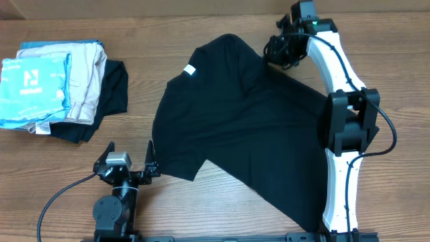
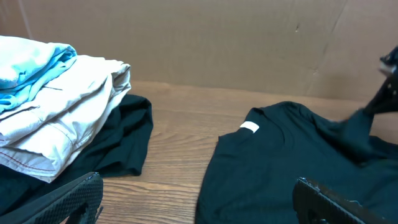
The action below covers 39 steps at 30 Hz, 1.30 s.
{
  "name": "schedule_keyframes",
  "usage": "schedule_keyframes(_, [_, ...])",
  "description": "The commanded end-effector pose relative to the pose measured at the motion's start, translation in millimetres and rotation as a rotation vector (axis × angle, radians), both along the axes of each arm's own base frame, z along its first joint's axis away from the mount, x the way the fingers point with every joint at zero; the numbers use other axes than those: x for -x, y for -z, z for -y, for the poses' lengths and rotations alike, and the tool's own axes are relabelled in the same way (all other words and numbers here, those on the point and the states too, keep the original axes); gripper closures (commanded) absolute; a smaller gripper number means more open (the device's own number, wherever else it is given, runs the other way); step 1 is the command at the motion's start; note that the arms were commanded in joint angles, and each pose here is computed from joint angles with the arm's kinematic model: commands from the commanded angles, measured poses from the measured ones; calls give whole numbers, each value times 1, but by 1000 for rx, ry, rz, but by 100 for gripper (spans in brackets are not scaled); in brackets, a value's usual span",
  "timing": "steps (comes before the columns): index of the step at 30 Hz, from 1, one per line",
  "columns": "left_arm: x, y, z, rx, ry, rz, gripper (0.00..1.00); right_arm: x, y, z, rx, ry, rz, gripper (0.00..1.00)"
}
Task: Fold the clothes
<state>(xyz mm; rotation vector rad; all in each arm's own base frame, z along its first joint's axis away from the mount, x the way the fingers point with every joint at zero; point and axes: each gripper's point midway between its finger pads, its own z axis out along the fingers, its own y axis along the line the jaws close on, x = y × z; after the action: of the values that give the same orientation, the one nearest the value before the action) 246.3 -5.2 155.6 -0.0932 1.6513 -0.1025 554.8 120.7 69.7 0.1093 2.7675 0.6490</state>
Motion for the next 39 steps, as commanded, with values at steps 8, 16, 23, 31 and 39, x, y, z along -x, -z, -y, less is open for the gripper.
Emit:
schedule_keyframes(8, [0,-1,0,-17,2,7,0,-70,-45,42,310,19,362,96])
schedule_keyframes(16, [0,-1,0,-17,2,7,0,-125,-68,53,443,9,648,96])
schedule_keyframes(23, [0,-1,0,-17,2,7,0,-157,-16,52,470,9,736,96])
schedule_keyframes(31, [0,-1,0,-17,2,7,0,-175,-121,73,533,169,912,13])
schedule_keyframes(39, [0,-1,0,-17,2,7,0,-76,-100,106,404,158,365,88])
